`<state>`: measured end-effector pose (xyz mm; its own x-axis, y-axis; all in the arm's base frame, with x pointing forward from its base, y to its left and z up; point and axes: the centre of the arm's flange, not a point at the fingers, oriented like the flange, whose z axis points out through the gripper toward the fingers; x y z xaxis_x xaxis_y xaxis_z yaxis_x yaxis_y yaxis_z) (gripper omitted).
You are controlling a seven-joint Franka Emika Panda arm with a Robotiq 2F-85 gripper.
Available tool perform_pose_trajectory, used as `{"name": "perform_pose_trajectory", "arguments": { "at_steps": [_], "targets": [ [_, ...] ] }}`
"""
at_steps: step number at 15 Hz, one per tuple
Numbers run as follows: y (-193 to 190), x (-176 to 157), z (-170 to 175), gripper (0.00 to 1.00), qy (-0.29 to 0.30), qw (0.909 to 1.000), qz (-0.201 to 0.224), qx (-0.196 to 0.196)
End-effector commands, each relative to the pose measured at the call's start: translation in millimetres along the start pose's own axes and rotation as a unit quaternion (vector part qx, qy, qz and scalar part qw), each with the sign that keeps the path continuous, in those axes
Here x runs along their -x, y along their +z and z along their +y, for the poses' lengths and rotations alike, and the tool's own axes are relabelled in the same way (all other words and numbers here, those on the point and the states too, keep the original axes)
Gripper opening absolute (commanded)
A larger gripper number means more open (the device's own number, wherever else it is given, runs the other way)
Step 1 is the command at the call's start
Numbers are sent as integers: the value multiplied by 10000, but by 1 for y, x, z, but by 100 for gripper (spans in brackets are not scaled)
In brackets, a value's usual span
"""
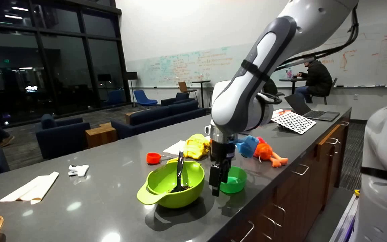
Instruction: Move the green bowl backwards
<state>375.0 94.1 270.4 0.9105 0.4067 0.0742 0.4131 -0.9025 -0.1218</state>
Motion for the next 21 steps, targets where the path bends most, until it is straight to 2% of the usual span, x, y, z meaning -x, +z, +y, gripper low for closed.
{"name": "perform_pose_trajectory", "arguments": {
  "at_steps": [1, 4, 5, 6, 8, 14, 16, 18, 21],
  "targets": [
    [16, -1, 2, 100, -122, 9999, -28, -106],
    [22, 1, 3, 100, -151, 9998, -76, -137],
    [23, 1, 2, 75, -165, 9997, -84, -131],
    [24, 1, 2, 73, -196, 9997, -77, -128],
    [23, 0, 0, 61, -240, 9996, -55, -110],
    [15, -11, -6, 12, -381, 9993, 10, -57],
    [12, -12, -9, 1, -400, 9992, 9, -38],
    [6, -13, -10, 4, -380, 9993, 30, 26],
    [-19, -17, -17, 3, -372, 9990, 22, 246]
  ]
}}
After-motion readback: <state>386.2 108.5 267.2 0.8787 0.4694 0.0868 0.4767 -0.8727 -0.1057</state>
